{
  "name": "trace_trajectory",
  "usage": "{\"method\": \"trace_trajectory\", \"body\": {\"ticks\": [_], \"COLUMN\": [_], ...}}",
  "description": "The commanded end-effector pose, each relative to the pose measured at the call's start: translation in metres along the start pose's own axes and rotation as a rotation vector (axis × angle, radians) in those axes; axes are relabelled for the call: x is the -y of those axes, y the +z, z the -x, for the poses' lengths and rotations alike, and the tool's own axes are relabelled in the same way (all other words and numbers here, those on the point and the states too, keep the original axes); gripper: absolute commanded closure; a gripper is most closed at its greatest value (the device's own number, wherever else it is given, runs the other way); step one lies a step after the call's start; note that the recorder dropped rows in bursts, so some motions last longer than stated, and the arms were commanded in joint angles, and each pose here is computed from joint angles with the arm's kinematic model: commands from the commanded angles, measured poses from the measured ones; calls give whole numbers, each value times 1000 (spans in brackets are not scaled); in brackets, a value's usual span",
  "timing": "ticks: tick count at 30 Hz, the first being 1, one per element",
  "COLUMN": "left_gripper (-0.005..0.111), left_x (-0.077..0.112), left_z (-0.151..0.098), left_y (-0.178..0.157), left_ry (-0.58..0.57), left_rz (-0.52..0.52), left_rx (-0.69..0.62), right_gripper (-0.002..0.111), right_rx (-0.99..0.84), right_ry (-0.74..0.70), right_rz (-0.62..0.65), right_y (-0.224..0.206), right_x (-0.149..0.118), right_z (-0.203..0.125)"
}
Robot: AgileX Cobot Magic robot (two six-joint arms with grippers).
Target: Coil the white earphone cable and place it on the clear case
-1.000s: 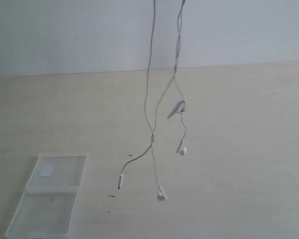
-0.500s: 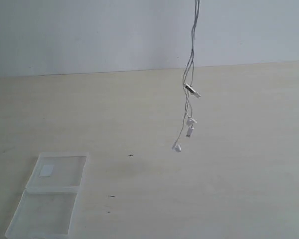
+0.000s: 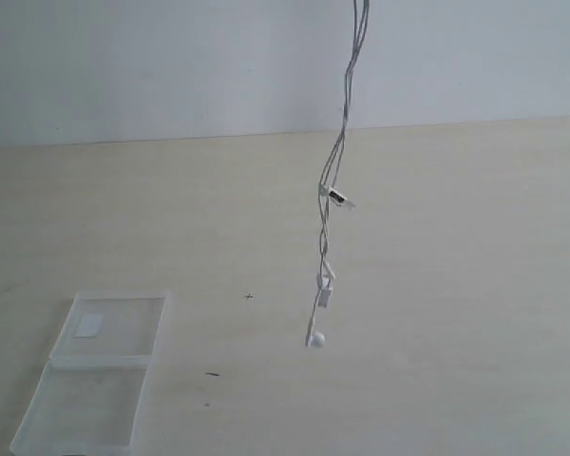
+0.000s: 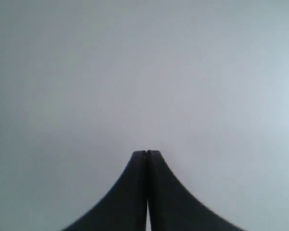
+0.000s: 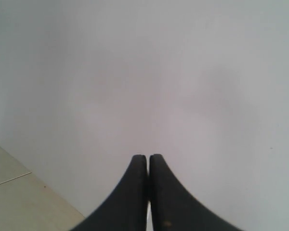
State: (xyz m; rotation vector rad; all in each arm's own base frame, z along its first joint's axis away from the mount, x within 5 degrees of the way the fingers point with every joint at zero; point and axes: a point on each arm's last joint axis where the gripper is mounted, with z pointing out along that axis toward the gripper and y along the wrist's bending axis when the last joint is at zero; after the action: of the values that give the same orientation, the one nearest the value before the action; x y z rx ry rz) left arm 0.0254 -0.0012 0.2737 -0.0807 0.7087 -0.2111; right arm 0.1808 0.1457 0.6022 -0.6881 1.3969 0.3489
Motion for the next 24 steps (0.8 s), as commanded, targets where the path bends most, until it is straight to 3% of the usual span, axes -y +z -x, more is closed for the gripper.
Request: {"method": "trace_trajectory", "body": {"ticks": [1,4,7,9,12,15,17,21,24], "left_gripper": [107,107,107,107,107,107,107,107,107], "left_x": [3,9,20,23,24,33,41,60,62], "left_z": [14,9,-1,6,23,32,29,-3,-22], "left_y": [-1,-1,9,23,54,82,95,103,106], "left_ry": [-49,-74,132,238,183,93,-12,-156,-242], "left_rz": [-38,-101,-190,-200,-147,-208,-287,-575,-646], "left_rx": [145,84,-174,-320,-423,-464,-532,-894,-1017], "right_gripper": [108,108,108,108,108,108,108,108,108], "right_rx": [11,9,11,13,28,37,33,35,31], "right_ry": [-3,-4,-5,-5,-5,11,40,48,65], "right_rz": [-11,-12,-13,-14,-17,-13,-11,-11,-10], "right_y": [-6,-6,-6,-6,-6,-6,-6,-6,-6], "right_x": [2,2,2,2,3,2,2,2,2], "right_z": [3,3,3,3,4,5,5,5,5]}}
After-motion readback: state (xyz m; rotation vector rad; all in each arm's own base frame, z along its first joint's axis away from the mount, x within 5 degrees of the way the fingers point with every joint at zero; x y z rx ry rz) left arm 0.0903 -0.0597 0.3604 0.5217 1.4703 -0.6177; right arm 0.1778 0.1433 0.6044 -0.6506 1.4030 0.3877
